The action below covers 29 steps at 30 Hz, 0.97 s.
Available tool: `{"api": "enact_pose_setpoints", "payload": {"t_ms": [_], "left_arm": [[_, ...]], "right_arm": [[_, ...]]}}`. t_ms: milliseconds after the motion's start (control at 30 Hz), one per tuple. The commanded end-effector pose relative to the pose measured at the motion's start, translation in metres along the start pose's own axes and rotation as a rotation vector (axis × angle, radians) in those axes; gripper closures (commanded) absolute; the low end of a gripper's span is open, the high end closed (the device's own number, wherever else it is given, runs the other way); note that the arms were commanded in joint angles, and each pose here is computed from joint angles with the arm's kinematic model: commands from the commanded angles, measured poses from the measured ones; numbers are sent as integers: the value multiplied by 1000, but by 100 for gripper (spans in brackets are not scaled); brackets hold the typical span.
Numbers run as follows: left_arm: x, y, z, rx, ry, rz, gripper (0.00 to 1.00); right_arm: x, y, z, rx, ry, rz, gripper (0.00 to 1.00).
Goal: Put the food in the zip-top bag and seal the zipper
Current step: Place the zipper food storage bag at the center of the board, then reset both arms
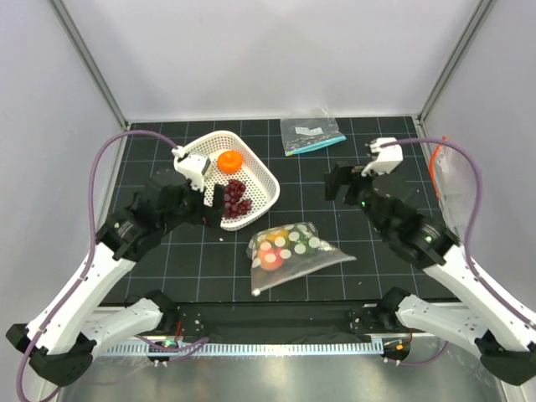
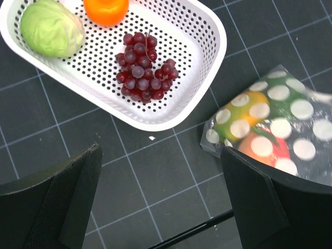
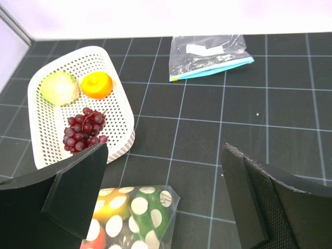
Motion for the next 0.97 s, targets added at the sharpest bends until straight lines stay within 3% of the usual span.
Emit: {"api": "enact_pose_setpoints", "payload": {"t_ms": [0,233,567,767,933], "left_arm": [[-13,7,9,-120,-124,24,0],[-25,5,-18,-132,-173,-82,0],[-12,-4,-70,-142,-56,-194,0],[-27,4,-61,-150,-182,-190,0],[-31,7,-60,-151,-212,-185,0]], "right_arm": [[-29,-17,0,11,-3,-4,2],[-68,-50,-25,77,-19,-60,0],[-84,-70,-74,183,54,-146,0],[-87,-72,-74,195,38,-145,1],[-83,-66,-76,187,47,-113,0]]}}
Point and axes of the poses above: each gripper's point midway between its finger pads, its own x axis out along the fingers, its own y axis along the line the jaws close on, z = x × y, the point moved 2 cm from there along -x, back along the fingers, and after that the axes turned 10 degrees about -x, right-handed, at the moved point
